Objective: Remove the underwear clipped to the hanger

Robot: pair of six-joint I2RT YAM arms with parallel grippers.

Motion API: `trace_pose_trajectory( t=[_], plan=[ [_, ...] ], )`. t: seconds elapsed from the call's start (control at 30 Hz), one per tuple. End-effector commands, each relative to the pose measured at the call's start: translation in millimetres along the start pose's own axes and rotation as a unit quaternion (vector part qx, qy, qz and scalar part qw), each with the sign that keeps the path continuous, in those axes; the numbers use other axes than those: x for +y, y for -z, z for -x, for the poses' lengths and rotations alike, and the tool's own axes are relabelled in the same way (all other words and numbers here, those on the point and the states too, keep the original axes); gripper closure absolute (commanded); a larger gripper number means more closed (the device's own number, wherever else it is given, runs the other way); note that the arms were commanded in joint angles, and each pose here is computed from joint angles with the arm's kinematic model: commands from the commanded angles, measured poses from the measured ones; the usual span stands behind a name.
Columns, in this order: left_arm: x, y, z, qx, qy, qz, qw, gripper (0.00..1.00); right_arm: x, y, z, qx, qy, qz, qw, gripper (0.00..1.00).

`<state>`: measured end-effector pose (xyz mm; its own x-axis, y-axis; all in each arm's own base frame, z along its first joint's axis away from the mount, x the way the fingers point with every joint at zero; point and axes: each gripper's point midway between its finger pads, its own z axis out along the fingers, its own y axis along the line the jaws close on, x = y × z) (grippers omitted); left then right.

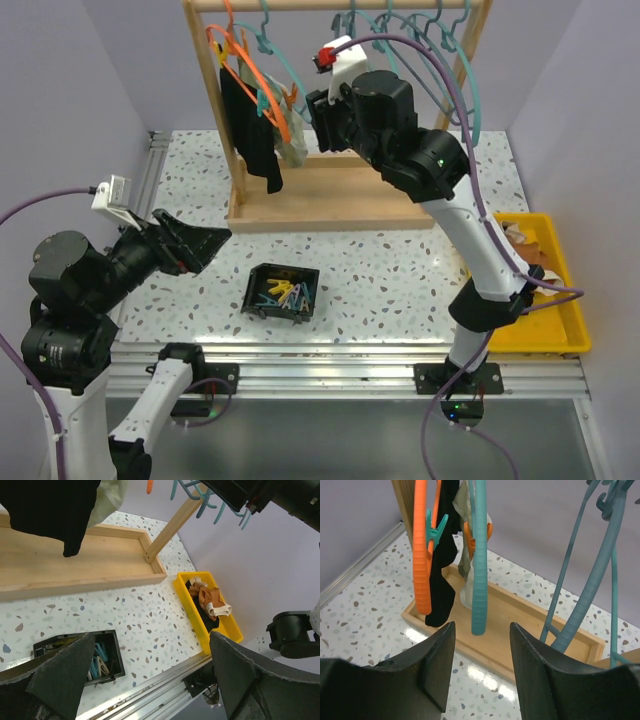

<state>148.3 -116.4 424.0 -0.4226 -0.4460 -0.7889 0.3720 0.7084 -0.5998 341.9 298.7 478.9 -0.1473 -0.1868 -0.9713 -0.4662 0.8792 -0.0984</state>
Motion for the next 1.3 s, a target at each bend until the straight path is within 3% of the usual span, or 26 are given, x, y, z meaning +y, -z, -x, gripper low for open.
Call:
trace_pose_trajectory(
  t=[0.0, 0.73, 0.87, 0.97, 1.0, 1.27],
  plan=[
    [5.5, 1.3, -5.0, 0.007, -0.01, 0.01, 1.0, 0.0, 1.8, -13.1, 18.7, -0.035, -0.009, 0.02, 0.999, 0.48],
    [20.1, -7.3, -11.4, 0.02, -0.011, 0.03, 0.999, 0.0, 18.6, -92.9, -21.7, 0.008, -0.054, 0.071, 0.996, 0.46],
    [21.9, -8.8, -12.5, 0.023, -0.011, 0.031, 0.999, 0.0, 12.5, -98.7, -14.8, -0.008, -0.058, 0.052, 0.997, 0.58],
    [23.9, -10.5, -12.1, 0.025, -0.012, 0.035, 0.999, 0.0, 6.7, -97.6, -7.2, -0.022, -0.059, 0.037, 0.997, 0.82],
    [23.0, -10.2, -12.0, 0.025, -0.012, 0.033, 0.999, 0.0, 1.0, -95.5, -3.7, -0.027, -0.059, 0.024, 0.998, 1.0],
    [25.6, -14.0, -11.9, 0.027, -0.01, 0.035, 0.999, 0.0, -27.4, -53.7, 50.4, -0.108, -0.082, -0.015, 0.991, 1.0]
  ],
)
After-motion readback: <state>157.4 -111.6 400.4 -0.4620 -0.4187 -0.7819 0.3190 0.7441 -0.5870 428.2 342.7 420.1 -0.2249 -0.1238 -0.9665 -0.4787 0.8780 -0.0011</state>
